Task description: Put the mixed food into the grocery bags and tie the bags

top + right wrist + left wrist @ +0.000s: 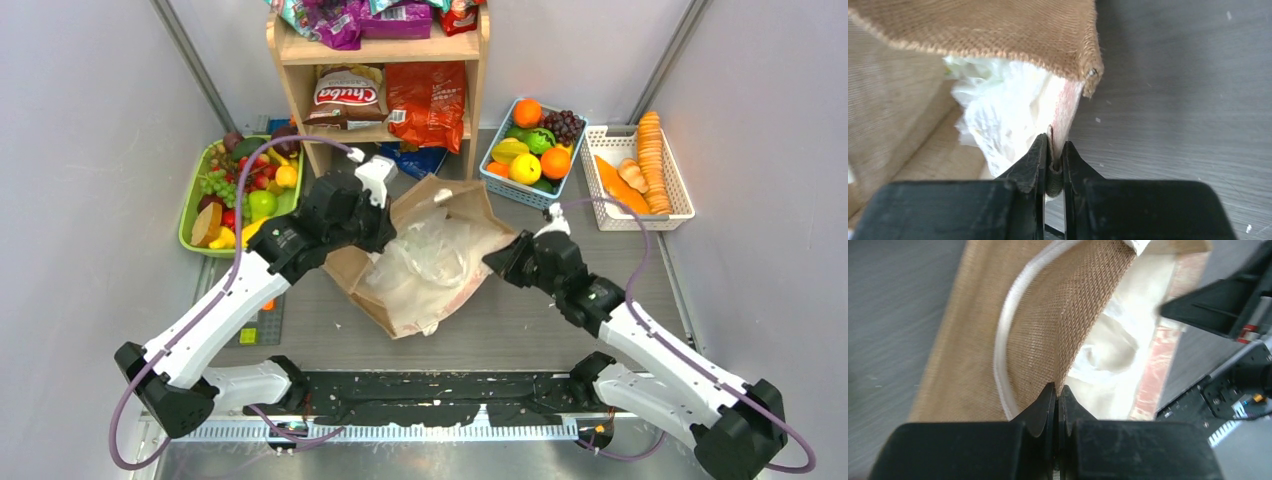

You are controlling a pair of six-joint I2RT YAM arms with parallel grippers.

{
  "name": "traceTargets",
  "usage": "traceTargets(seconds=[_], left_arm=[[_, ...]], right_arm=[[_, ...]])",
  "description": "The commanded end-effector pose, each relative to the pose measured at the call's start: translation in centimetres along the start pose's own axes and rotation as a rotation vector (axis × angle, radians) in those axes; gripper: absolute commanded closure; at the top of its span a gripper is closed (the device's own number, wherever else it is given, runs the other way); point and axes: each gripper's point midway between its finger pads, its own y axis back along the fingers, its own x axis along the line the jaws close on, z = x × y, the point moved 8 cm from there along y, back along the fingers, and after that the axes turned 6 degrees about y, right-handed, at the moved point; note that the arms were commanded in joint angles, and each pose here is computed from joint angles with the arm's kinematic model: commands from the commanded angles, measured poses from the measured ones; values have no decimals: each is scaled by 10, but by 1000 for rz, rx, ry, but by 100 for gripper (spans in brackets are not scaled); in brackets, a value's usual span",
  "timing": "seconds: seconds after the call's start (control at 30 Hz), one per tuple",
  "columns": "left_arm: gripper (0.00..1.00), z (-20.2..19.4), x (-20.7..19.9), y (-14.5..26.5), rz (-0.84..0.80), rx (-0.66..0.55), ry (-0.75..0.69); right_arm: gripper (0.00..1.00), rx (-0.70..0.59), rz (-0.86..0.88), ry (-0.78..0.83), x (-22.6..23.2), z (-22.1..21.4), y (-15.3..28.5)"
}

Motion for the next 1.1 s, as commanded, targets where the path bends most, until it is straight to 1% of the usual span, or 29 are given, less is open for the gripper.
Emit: traceTargets(seconds=[0.0,0.07,0.13,0.17,0.2,0.27,0.33,0.37,0.43,0.47,0.57,0.63,0.7,0.77,0.93,0.97,1.07], left_arm=[[100,49,5,37,149,-185,-46],[100,57,9,41,204,-200,-61],[99,65,9,44,230,-211,-83],[96,67,9,45,231,-211,-95],[87,70,7,45,221,-210,-106],[64,75,2,45,181,-204,-132],[46,78,-7,48,117,-207,-155],[40,80,-12,50,92,-216,-173],[33,83,-23,56,45,-257,-221],[31,83,-28,59,26,-272,-245],[30,80,-46,66,-68,-288,-320],[31,72,-64,66,-168,-275,-373],[29,61,-76,61,-228,-258,-432],[27,49,-82,46,-247,-220,-464],[27,34,-84,5,-203,-77,-446],[27,31,-85,-1,-199,-56,-425],[25,20,-89,-19,-217,8,-388]], right_arm=[[94,-68,-7,74,45,51,43],[95,-47,-52,21,53,59,57],[95,-21,-51,-21,62,64,68],[95,3,-55,-47,66,63,74],[95,6,-47,-61,68,64,75],[95,12,-13,-94,75,65,80],[95,11,4,-128,78,65,82],[95,14,18,-136,80,65,83],[95,23,21,-144,81,64,83],[95,27,23,-145,81,63,82],[95,35,18,-152,79,61,79],[95,34,23,-155,78,59,77],[95,32,32,-150,78,59,76],[95,29,37,-141,77,58,76],[95,31,34,-120,70,53,77],[95,29,31,-120,68,51,77],[95,26,19,-120,58,45,78]])
